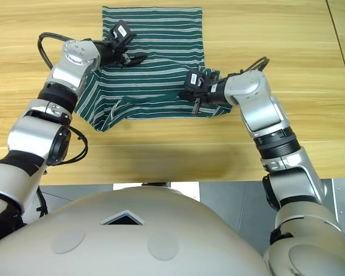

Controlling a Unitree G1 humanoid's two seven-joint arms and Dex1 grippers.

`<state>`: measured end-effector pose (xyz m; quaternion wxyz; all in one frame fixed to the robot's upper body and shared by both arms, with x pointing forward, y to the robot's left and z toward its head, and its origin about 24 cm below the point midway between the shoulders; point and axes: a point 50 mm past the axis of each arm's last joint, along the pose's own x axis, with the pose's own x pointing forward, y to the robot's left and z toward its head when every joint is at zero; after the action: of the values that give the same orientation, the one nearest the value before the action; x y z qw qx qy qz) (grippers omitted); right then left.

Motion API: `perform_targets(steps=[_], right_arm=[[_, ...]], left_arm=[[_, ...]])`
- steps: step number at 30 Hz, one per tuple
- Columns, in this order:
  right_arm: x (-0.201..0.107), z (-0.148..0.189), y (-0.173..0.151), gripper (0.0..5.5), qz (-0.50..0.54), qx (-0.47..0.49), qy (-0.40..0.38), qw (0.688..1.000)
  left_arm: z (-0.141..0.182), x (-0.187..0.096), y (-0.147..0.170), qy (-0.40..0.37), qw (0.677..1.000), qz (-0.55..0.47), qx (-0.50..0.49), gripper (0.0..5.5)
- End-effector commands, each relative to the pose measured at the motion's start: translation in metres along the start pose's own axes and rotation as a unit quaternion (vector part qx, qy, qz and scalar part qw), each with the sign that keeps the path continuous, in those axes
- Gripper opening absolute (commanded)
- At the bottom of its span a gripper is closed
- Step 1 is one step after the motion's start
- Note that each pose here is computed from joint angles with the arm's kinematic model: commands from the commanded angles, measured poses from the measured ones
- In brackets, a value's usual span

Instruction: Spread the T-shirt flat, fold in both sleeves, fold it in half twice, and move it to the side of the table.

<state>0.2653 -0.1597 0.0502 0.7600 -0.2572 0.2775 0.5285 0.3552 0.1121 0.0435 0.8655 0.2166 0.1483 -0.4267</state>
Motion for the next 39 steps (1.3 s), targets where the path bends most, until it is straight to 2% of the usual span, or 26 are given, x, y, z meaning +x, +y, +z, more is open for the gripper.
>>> perform_targets(steps=[1, 9, 17, 20, 23, 27, 34, 39], right_arm=[[0.000, 0.007, -0.005, 0.03, -0.009, -0.026, -0.004, 1.000], [-0.019, 0.016, 0.012, 0.03, 0.041, -0.045, -0.033, 0.998], [-0.043, -0.001, 0.046, 0.03, 0.149, -0.029, -0.012, 0.988], [-0.042, 0.015, 0.031, 0.03, 0.096, -0.040, -0.058, 0.993], [-0.040, 0.025, 0.017, 0.51, 0.048, -0.036, -0.085, 0.995], [-0.037, 0.025, 0.017, 1.25, 0.047, -0.043, -0.067, 0.996], [-0.011, 0.021, 0.013, 2.34, 0.041, -0.047, -0.032, 0.998], [0.003, 0.021, 0.003, 2.40, 0.012, -0.044, -0.034, 0.998]], left_arm=[[-0.003, 0.001, -0.002, 0.012, 1.000, -0.008, 0.004, 3.35], [-0.005, 0.001, -0.002, 0.017, 1.000, -0.002, 0.001, 3.35], [-0.008, -0.001, 0.004, 0.028, 1.000, 0.013, -0.002, 3.35], [-0.010, -0.002, 0.005, 0.030, 0.999, 0.016, -0.003, 3.35], [-0.009, 0.001, 0.002, 0.029, 1.000, 0.011, -0.001, 3.35], [-0.008, 0.002, -0.001, 0.027, 1.000, 0.005, 0.000, 3.35], [-0.006, 0.005, -0.004, 0.026, 1.000, -0.005, 0.000, 3.35], [-0.006, 0.008, -0.008, 0.027, 1.000, -0.010, 0.001, 3.35]])
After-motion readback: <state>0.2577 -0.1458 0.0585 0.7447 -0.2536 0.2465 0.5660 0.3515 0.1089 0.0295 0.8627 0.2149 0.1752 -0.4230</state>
